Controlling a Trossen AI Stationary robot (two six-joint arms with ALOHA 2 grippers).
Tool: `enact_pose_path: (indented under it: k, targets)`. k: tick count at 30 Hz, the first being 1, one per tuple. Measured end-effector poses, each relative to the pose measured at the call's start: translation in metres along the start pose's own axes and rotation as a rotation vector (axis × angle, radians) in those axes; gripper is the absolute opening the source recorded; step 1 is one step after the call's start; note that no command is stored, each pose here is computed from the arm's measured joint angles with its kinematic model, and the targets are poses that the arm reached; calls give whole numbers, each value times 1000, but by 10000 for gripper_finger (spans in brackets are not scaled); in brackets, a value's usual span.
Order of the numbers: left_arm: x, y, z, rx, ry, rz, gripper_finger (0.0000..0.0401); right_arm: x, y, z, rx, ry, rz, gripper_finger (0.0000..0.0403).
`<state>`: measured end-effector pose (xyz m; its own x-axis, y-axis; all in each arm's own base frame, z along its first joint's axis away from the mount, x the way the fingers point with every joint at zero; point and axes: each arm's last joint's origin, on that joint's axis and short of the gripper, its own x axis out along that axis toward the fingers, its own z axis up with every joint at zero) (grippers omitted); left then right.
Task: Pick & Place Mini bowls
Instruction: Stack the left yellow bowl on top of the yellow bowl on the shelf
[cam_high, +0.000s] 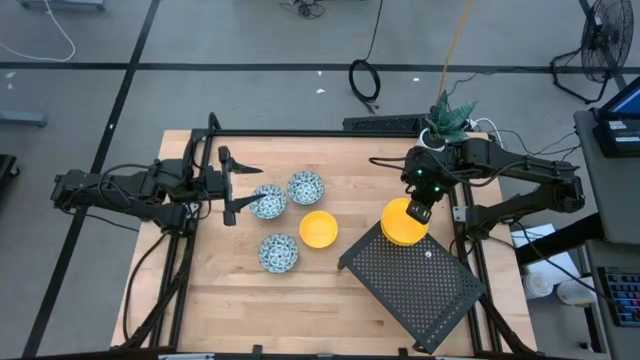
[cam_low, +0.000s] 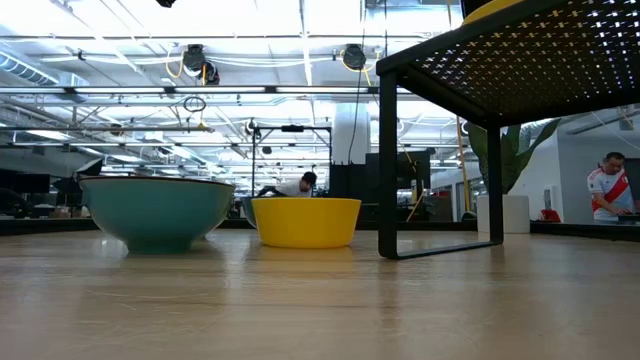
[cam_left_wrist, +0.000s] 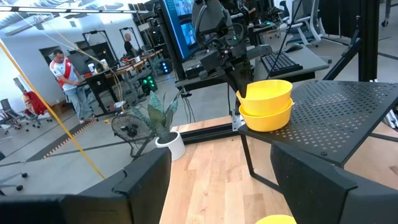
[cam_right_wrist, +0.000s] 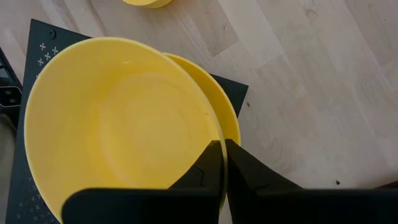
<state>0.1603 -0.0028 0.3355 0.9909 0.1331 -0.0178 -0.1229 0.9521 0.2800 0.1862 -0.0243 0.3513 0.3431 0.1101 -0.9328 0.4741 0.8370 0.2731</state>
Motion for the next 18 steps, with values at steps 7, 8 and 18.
enact_pose_path:
  k: [7,8,18]
  targets:
    - [0,0,0,0,-1,-1,273,1,0,1,-5,1,-3,0]
    - [0,0,0,0,0,0,274,1,0,1,-9,1,-4,0]
    - [0,0,0,0,0,0,273,1,0,1,-12,1,-6,0]
